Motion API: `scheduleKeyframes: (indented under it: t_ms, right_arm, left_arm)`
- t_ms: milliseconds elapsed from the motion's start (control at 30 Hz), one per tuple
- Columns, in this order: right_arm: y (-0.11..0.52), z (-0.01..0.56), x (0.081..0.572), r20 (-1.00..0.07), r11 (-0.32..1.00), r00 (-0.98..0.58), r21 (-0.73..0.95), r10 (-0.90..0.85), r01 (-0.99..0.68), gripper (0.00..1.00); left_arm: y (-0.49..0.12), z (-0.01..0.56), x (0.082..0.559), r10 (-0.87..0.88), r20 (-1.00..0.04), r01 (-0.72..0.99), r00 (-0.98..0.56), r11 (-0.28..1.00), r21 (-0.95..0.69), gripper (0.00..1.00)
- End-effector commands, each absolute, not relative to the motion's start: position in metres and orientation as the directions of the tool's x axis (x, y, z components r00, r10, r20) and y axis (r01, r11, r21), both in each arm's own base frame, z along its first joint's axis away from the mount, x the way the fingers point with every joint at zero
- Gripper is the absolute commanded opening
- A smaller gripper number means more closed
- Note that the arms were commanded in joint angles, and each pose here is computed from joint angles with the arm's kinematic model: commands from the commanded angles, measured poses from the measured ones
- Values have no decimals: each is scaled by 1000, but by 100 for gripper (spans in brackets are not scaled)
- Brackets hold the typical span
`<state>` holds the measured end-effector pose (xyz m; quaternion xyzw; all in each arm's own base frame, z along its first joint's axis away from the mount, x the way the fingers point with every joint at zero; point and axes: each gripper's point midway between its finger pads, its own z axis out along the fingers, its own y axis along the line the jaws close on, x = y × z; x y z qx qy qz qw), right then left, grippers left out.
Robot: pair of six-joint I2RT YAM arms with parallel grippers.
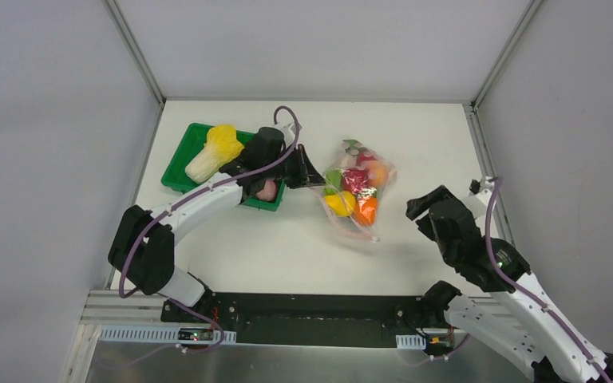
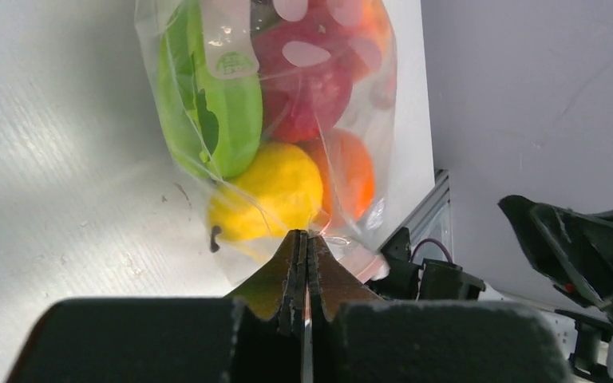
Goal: Open the zip-top bag and remove the fake food
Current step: Unzip the zipper food storage bag at the center of the board, then open the zipper of the food storage bag at the center of the board.
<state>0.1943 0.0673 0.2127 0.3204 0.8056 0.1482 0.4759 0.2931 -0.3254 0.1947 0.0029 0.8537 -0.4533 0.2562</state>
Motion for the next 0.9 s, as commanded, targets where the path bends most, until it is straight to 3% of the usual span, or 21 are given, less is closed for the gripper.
scheduleKeyframes:
  t_ms: [0, 233, 367, 867]
  right_arm:
    - [69, 258, 206, -834, 912, -369, 367, 410, 183, 73]
    - [123, 262, 218, -840, 977, -542, 141, 33, -158, 84]
    - [166, 256, 224, -810, 933, -584, 165, -58, -320, 84]
    - [251, 214, 229, -750, 849, -605, 113, -267, -516, 75]
  left_arm:
    - [-332, 216, 296, -181, -488, 319, -854, 559, -765, 0]
    - [-330, 220, 291, -140, -486, 328, -863, 576, -749, 0]
    - [-331, 222, 290, -134, -481, 327, -866, 576, -750, 0]
    - [-339, 222, 290, -122, -473, 320, -872, 589, -742, 0]
